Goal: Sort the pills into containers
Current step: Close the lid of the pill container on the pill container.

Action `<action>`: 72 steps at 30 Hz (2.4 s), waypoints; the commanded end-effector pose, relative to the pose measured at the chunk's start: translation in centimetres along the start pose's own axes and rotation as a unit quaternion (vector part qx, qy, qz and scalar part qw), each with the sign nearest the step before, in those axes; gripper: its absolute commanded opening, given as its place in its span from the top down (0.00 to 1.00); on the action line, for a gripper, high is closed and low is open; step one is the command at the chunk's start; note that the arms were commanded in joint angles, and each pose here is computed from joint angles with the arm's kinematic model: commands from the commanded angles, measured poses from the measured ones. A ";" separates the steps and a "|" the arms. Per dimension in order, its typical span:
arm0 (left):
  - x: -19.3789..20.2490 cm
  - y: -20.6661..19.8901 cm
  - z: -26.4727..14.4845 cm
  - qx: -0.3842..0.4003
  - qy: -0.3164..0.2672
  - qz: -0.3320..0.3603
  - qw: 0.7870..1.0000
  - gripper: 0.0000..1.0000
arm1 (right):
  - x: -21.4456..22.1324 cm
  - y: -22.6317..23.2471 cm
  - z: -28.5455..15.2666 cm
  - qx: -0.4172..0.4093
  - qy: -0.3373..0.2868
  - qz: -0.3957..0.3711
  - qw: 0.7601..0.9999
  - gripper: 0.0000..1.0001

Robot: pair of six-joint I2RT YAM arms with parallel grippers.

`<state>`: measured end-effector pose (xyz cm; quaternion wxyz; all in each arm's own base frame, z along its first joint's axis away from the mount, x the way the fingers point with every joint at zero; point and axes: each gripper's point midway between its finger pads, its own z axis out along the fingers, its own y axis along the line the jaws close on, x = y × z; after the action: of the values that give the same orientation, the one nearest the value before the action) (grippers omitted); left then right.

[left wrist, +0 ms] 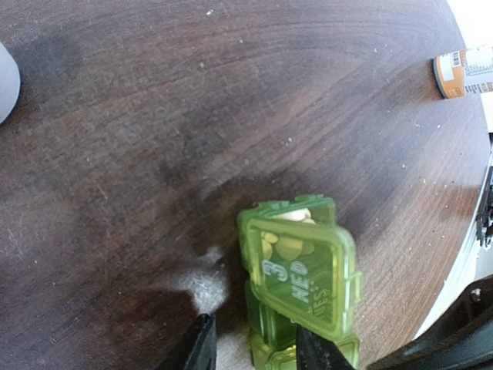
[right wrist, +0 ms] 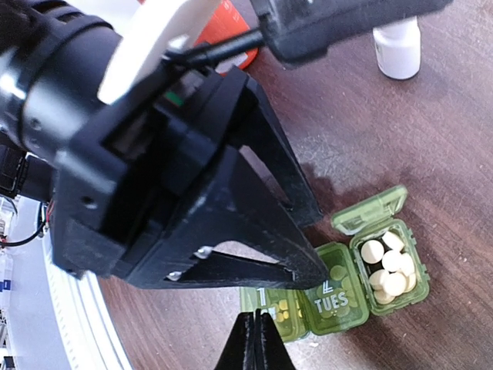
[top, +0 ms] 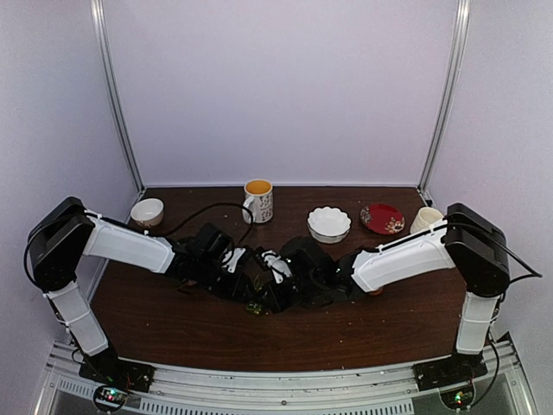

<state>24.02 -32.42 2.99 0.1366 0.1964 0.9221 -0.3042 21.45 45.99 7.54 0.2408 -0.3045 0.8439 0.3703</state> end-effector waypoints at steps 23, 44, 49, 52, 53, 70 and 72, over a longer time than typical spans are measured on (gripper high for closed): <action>0.2 0.8 0.0 -0.043 0.012 0.008 0.999 0.63 | 2.3 -0.8 1.3 0.000 0.004 0.011 1.000 1.00; 0.3 -0.3 -0.1 -0.033 0.012 0.028 0.999 0.64 | -6.7 -1.9 -1.8 0.044 -0.080 0.008 0.996 1.00; 0.2 -0.3 0.0 -0.037 0.008 0.030 0.999 0.63 | -7.6 -2.1 -0.1 0.037 -0.074 0.019 0.996 1.00; 0.0 -0.3 -0.1 -0.039 0.005 0.029 0.999 0.63 | -7.4 -2.5 0.6 0.040 -0.065 0.023 0.997 1.00; 0.0 -0.2 -0.1 -0.039 0.006 0.029 0.999 0.63 | -7.2 -2.7 0.8 0.042 -0.061 0.026 0.997 1.00; -0.1 -0.1 -0.2 -0.045 0.005 0.030 0.999 0.63 | -3.3 -4.2 -0.1 0.060 -0.025 0.033 0.997 1.00; -0.1 -0.1 -0.2 -0.045 0.005 0.030 0.999 0.63 | -2.7 -4.7 0.0 0.065 -0.022 0.034 0.997 1.00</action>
<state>23.95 -32.61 3.20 0.1461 0.2105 0.9270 -0.2740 26.43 45.02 5.93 0.2546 -0.2572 0.8733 0.3262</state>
